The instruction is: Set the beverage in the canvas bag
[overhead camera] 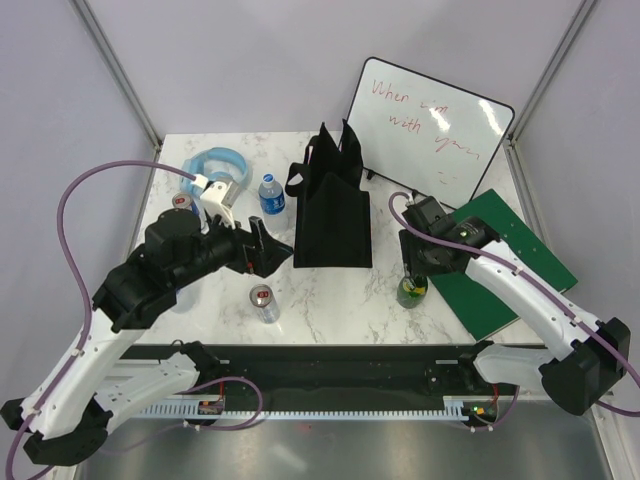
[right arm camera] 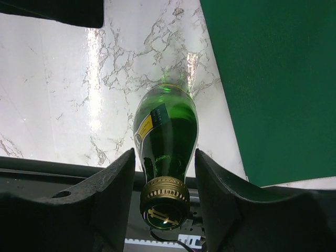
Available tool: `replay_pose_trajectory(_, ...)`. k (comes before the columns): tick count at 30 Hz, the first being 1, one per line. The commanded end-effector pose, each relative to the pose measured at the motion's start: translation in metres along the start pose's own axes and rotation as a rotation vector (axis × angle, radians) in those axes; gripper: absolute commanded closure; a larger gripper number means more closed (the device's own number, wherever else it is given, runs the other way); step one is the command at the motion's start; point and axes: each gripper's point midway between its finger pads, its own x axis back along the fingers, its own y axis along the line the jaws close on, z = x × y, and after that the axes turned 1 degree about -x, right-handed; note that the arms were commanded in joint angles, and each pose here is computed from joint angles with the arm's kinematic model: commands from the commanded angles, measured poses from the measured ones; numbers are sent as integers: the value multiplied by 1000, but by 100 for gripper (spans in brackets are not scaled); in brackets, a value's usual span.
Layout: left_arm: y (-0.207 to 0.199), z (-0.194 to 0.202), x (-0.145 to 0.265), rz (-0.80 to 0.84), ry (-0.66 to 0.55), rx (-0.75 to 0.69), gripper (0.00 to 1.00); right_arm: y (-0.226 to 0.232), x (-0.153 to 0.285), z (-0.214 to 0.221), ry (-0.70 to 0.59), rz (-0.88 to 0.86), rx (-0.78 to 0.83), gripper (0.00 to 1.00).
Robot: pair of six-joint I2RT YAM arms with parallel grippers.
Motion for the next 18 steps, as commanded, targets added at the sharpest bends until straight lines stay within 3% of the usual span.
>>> replay_pose_trajectory(1, -8, -17, -2, 21, -45, -1, 0, 0, 1, -2, -11, -12, 12, 44)
replay_pose_trajectory(13, -10, -17, -9, 33, -49, 37, 0, -2, -1, 5, 10, -3, 13, 51)
replay_pose_trajectory(15, -10, -17, -9, 32, -51, 36, 0, -4, 0, 3, 4, 2, 16, 56)
replay_pose_trajectory(18, -8, -16, -10, 23, -53, 39, 0, -7, 3, 1, 0, 17, 37, 75)
